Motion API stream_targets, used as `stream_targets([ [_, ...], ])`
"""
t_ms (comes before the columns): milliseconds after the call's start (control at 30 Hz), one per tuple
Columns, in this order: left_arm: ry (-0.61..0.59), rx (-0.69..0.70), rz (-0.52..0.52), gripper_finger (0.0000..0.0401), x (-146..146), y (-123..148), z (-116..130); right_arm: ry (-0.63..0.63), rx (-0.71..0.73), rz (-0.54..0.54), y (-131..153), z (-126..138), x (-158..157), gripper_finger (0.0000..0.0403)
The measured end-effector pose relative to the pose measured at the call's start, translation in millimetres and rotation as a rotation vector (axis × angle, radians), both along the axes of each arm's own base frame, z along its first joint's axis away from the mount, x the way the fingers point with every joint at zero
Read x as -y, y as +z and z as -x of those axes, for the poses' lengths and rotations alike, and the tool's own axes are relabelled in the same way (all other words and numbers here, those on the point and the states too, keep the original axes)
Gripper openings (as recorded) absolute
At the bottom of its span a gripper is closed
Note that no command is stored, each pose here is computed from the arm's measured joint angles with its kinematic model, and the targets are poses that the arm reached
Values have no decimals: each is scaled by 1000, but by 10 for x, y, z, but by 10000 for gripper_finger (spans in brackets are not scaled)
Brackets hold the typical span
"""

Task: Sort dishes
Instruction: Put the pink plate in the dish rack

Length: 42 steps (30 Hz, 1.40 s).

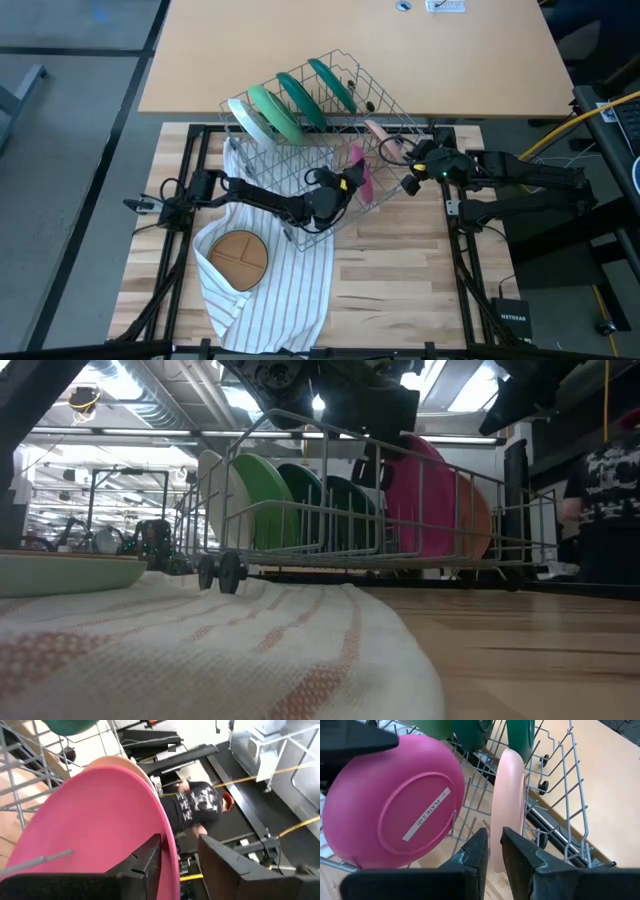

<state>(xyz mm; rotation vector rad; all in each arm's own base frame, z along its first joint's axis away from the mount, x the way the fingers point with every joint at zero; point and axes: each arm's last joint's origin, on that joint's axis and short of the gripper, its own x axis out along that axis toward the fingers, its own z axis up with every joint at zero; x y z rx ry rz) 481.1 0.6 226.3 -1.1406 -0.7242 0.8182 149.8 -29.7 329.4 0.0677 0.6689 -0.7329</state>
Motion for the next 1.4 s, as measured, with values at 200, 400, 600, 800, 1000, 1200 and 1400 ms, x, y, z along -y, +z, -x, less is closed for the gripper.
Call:
stream_targets([
  [200, 42, 129, 77, 117, -137, 0, 9, 0, 0, 0, 0, -1, 0, 62],
  [400, 74, 163, 91, 117, -299, 3, 17, 0, 0, 0, 0, -1, 0, 62],
  [600, 105, 190, 103, 117, -435, 2, 30, 0, 0, 0, 0, -1, 0, 62],
  [800, 137, 190, 102, 117, -511, 2, 41, 0, 0, 0, 0, -1, 0, 62],
  [1000, 198, 188, 104, 117, -522, -1, 58, 0, 0, 0, 0, 0, 0, 62],
  [1200, 208, 123, 77, 117, -458, -1, 56, 0, 0, 0, 0, 0, 0, 62],
  [1400, 213, 61, 52, 117, -348, 1, 54, 8, -1, -8, -3, 0, -3, 62],
])
